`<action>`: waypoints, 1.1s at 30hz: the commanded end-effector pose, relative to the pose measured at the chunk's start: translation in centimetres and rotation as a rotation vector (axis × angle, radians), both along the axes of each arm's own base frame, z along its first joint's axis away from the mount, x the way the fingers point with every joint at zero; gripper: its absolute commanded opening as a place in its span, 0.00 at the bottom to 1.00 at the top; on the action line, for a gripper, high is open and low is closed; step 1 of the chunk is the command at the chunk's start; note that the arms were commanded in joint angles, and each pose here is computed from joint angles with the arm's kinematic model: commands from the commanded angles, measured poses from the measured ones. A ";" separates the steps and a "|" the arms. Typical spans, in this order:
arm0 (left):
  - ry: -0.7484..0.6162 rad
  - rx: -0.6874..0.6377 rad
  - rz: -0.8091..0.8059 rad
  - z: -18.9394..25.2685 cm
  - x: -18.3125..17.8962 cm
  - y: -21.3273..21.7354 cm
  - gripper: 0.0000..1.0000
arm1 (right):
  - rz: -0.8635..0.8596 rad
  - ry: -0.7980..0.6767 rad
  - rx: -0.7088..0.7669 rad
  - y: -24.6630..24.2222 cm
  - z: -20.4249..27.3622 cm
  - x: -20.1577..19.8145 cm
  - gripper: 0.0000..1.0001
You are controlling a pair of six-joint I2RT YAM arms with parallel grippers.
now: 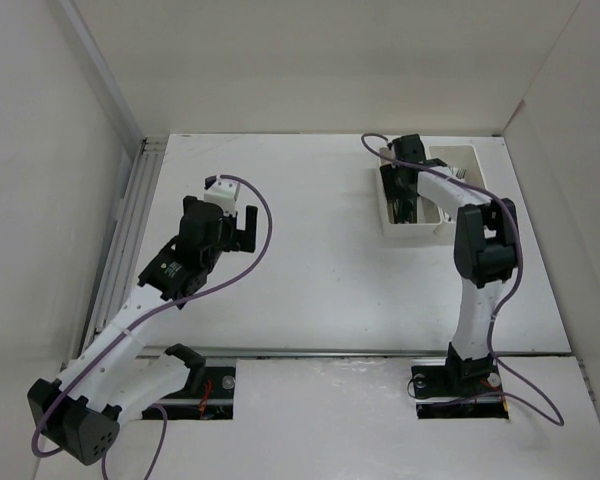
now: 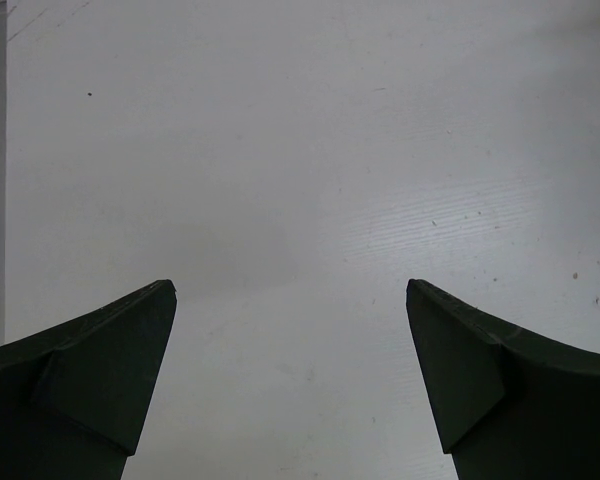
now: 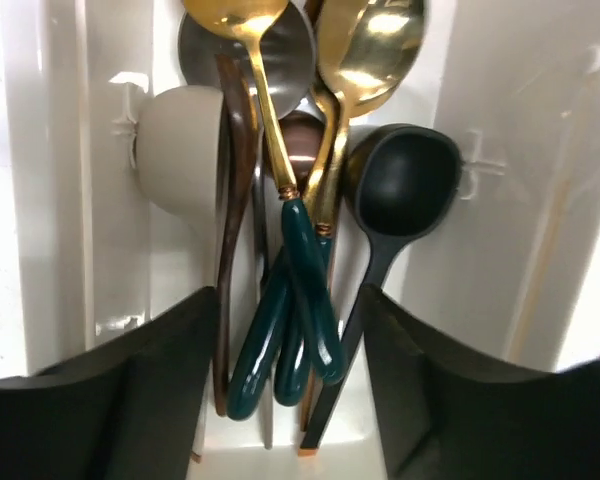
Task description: Sort the eating utensils into containers
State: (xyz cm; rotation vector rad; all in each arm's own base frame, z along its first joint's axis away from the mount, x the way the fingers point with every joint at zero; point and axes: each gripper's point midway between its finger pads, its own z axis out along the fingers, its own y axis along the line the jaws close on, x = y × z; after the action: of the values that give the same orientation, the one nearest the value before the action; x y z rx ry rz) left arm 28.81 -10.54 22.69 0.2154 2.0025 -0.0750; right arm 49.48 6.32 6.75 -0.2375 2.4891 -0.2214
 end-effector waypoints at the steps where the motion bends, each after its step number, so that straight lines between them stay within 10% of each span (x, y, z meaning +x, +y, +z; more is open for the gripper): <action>1: -0.052 -0.013 0.023 1.8 0.6 0.4 1.00 | -0.006 -0.133 0.038 0.1 5.7 1.3 0.66; 5: -0.051 -0.012 0.032 2.3 0.5 0.7 1.00 | -0.061 -0.258 0.045 -1.2 11.9 0.6 0.76; 7: -0.051 -0.012 0.032 2.6 0.5 0.8 1.00 | -0.097 -0.359 0.076 -2.1 17.0 -0.8 0.97; 14: -0.097 0.013 0.119 4.1 -0.5 3.3 1.00 | -0.400 -0.688 0.073 -10.5 28.8 -12.4 1.00; 21: -0.115 0.013 0.167 4.3 -1.3 5.0 1.00 | -0.527 -0.881 0.066 -14.1 30.7 -26.2 1.00; 33: -0.105 -0.048 0.225 4.2 -1.6 7.2 1.00 | -0.567 -0.950 0.259 -13.3 30.4 -34.8 1.00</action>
State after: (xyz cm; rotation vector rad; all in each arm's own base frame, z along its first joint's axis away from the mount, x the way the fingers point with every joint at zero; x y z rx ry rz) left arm 27.67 -3.55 25.24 -0.0005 1.9538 0.0771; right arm 15.93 -7.09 37.83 0.5274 1.5365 -0.2111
